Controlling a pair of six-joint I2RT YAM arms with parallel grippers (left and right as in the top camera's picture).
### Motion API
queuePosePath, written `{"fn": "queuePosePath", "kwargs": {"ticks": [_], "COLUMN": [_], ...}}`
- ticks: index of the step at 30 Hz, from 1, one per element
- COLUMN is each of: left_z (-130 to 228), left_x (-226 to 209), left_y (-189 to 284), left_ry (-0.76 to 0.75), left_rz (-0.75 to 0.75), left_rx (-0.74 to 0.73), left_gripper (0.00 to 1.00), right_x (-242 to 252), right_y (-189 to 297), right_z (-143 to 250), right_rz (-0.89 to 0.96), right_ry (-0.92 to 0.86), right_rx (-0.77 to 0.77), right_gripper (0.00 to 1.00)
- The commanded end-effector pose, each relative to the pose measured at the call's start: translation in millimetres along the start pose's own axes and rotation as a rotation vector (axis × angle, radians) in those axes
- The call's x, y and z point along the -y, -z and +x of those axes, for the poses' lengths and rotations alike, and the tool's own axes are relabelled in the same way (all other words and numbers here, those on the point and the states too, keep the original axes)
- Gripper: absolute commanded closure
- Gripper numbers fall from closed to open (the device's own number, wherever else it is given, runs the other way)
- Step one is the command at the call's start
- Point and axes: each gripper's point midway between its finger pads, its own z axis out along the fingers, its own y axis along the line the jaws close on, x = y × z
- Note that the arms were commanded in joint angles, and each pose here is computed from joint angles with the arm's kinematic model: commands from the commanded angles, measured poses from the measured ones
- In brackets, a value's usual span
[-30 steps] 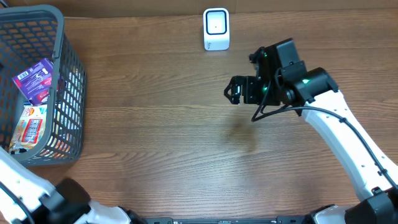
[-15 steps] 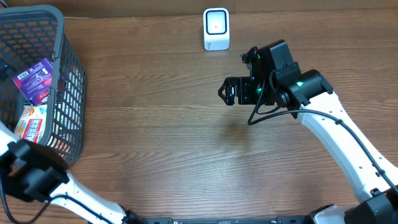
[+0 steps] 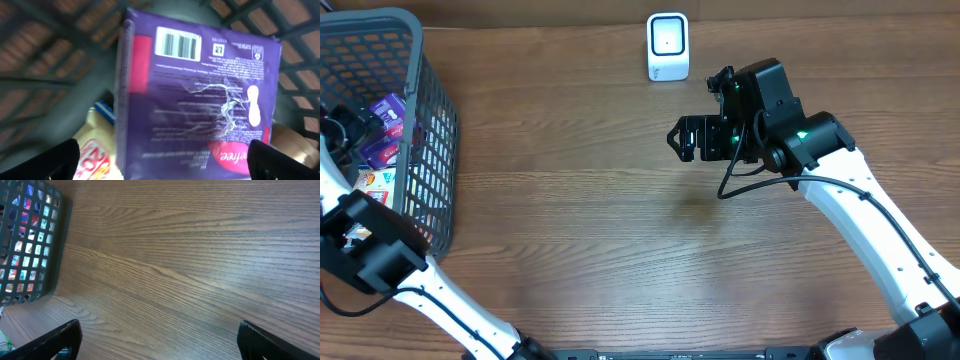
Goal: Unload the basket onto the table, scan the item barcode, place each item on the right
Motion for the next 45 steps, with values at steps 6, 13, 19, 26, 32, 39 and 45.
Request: {"fn": "queuePosePath", "kwargs": {"ticks": [6,13,19,26,32,39,45], "left_z": [17.9,21.3,23.3,5.2,-18.7,-10.7,19.7], "left_x": [11.9,5.3,2.8,14.8,38.7,63.9,93.4], "left_y": [-45.6,-54.8,-54.2,11.6,132.5,281.0,352.0], "left_ry": [-0.019,-0.027,-0.027,-0.032,-0.049,-0.067,-0.161], "left_rz": [-0.016,-0.07,-0.083,-0.066,-0.01,0.092,0.212], "left_rx": [-0.066,-0.074,-0.082,-0.013,0.173,0.429,0.523], "left_gripper": [0.03,0.32,0.96,0.96,0.96,0.96,0.96], "right_x": [-6.8,-7.4,-8.5,-8.6,-15.6,-24.8,-37.0], "right_y": [11.5,11.6,11.7,11.7,11.8,13.4,31.4], "right_z": [-11.5,-13.1,-15.2,-14.9,-11.9,-3.3,0.6], "right_rz": [-0.007,-0.008,-0.013,-0.013,-0.054,-0.111,-0.154], "right_ry": [0.061,0.069,0.073,0.068,0.07,0.065,0.081], "right_rx": [0.048,0.054,0.063,0.062,0.046,0.006,0.013], "right_gripper": [0.0,0.0,0.0,0.0,0.0,0.0,0.0]}}
